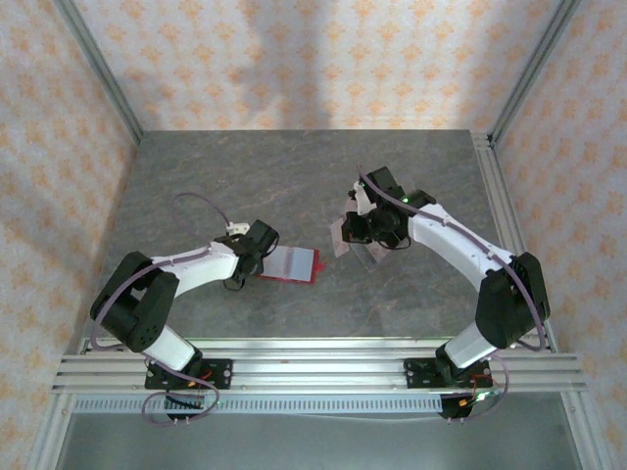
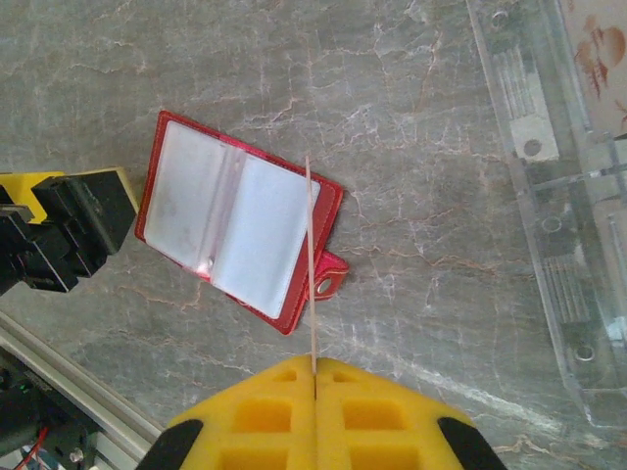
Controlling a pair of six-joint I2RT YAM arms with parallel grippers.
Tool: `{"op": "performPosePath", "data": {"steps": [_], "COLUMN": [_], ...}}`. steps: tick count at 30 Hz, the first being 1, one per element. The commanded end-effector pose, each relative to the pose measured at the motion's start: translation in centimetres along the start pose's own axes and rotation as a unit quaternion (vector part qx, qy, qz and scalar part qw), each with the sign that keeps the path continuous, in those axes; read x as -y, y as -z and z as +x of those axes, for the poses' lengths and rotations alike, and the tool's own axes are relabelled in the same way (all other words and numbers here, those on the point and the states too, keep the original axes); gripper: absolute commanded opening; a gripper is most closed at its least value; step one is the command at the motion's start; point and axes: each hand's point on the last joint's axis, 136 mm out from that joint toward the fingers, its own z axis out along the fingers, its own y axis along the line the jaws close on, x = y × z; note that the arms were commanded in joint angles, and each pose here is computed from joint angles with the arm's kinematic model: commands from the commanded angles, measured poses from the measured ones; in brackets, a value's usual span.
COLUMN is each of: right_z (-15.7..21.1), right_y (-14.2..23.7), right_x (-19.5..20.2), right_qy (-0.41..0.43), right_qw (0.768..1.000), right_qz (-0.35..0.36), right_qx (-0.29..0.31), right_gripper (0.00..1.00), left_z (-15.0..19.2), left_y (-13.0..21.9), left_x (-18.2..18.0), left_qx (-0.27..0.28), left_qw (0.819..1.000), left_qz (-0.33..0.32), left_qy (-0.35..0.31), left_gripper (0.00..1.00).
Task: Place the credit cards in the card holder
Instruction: Rotate the card holder at the center of the table.
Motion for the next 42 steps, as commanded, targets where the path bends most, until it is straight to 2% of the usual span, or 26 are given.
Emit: {"op": "performPosePath", "data": {"steps": [1,19,24,28,34,42], "right_z": [-0.5,0.5,0.6,0.7,0.8,1.1], "right_y": [0.5,-1.4,-2.8,-4.3,-6.1,-8.0], "right_x": [-1.3,-1.4,-2.4,-3.0,-3.5,-3.5], "right_qy": [0.001,-0.016,-0.021,-0.021,-0.016,-0.014], "right_qw": [0.999,0.999,0.997,0.996,0.994,0.993], "right_qz": [-0.029,-0.048,-0.07,-0.082,-0.096,-0.109], "right_qx": [0.024,0.017,0.029,0.036,0.044,0.037], "right_gripper": [0.0,0.0,0.0,0.0,0.0,0.0], "left_z": [-0.1,3.1,1.4,0.0,-0.2,1.1], "left_y": [0.2,2.7,4.4,5.3,5.2,3.6], "left_x": [0.4,2.6,1.7,2.9,5.9,7.2], "left_qx": [-0.002,0.009,0.04,0.053,0.052,0.036], "left_qw": [1.0,0.999,0.998,0.996,0.989,0.988], "left_qz": [0.008,0.042,0.038,0.071,0.134,0.15], "left_qy": [-0.004,-0.008,0.002,-0.006,-0.019,-0.028], "left_gripper": [0.68,0.68,0.68,0.69,0.69,0.69]}}
